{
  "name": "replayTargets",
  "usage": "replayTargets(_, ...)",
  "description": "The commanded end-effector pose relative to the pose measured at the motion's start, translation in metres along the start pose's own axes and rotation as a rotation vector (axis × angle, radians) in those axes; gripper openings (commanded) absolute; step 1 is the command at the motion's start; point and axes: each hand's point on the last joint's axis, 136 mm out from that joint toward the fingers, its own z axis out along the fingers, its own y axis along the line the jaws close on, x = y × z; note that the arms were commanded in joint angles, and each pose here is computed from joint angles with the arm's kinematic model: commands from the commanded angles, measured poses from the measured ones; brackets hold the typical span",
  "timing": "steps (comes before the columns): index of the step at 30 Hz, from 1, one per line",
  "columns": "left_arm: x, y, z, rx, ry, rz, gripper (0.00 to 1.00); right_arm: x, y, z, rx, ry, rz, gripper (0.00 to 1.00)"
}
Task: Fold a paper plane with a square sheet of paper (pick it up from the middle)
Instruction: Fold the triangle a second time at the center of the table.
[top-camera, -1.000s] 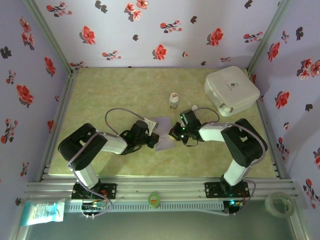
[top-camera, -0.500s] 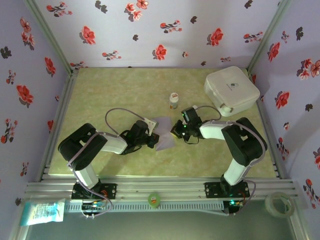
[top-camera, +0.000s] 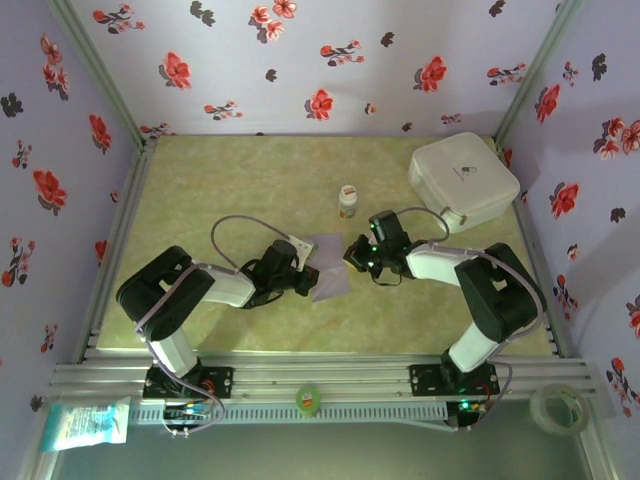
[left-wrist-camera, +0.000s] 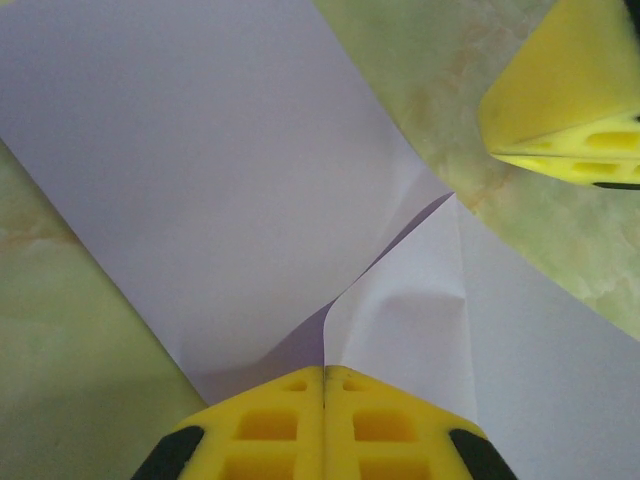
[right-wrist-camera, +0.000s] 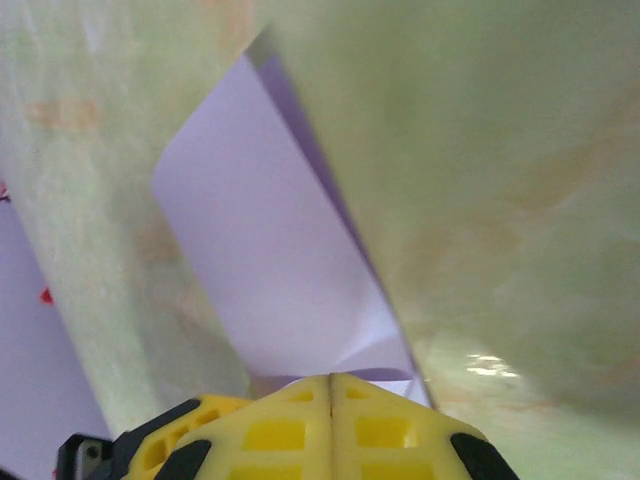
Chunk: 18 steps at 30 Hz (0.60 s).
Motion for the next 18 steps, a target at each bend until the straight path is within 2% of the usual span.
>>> replayTargets(1, 0.023, 0.012, 0.002, -0.034, 0.088, -0.004, 0.00, 0.019, 0.019, 0.004, -0.047, 0.065, -0.054, 0.00)
replayTargets(6, 0.027, 0.013, 0.002, -0.036, 0.093, -0.008, 0.00, 0.034, 0.013, 0.015, -0.017, 0.104, -0.060, 0.00)
replayTargets(18, 0.026, 0.013, 0.004, -0.036, 0.095, -0.001, 0.00, 0.037, 0.011, 0.027, -0.033, 0.138, -0.048, 0.00)
